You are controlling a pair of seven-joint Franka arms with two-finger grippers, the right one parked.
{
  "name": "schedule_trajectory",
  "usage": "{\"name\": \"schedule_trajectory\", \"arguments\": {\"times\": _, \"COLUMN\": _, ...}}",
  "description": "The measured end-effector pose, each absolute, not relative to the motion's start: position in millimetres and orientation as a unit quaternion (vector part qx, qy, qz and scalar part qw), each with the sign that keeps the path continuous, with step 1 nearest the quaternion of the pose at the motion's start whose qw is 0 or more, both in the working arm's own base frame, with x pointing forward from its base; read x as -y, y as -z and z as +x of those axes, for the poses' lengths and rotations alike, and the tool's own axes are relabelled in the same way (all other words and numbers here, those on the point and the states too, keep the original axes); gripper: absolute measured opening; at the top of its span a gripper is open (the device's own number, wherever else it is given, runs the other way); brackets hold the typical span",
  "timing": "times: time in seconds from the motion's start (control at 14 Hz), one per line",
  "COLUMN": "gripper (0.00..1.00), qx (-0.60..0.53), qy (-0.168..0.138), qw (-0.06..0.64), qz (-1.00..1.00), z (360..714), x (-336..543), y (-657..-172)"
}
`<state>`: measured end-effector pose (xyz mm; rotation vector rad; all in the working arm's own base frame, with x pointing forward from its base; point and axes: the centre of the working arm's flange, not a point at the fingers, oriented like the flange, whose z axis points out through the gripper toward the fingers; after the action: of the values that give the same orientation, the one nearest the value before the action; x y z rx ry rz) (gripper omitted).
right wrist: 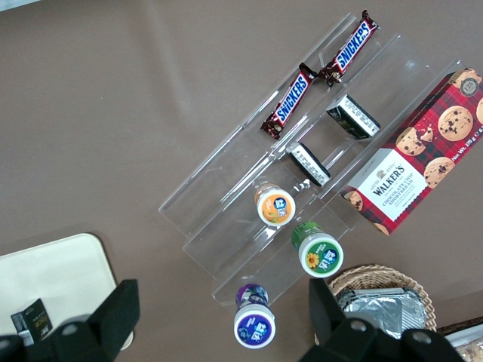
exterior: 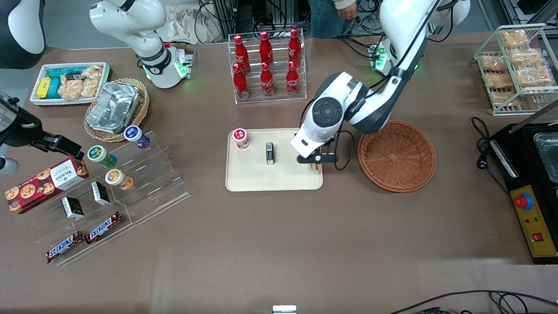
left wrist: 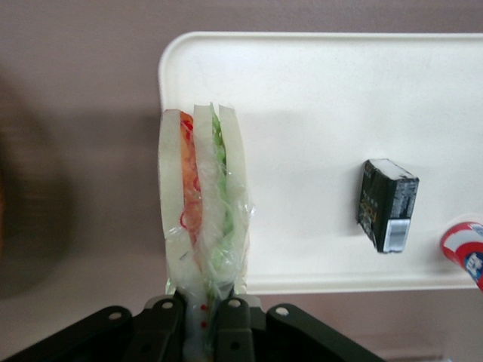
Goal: Place sandwich from basket to tray
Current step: 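Lower the sandwich onto the tray beside the black box and open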
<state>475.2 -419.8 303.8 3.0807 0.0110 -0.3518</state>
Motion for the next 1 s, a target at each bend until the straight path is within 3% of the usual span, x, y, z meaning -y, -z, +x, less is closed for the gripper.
{"name": "schedule_trajectory", "arguments": {"times": 0.5, "gripper": 0.15, "qx": -0.001, "qy": 0.099, "qw": 0.023, "qz": 0.995, "z": 480, "x": 422, "y": -263}}
{"name": "schedule_trajectory", "arguments": {"times": 1.0, "gripper": 0.78, "qx": -0.015, "qy": 0.092, "qw": 0.016, "qz": 0.996, "z": 488, "x": 413, "y": -265}}
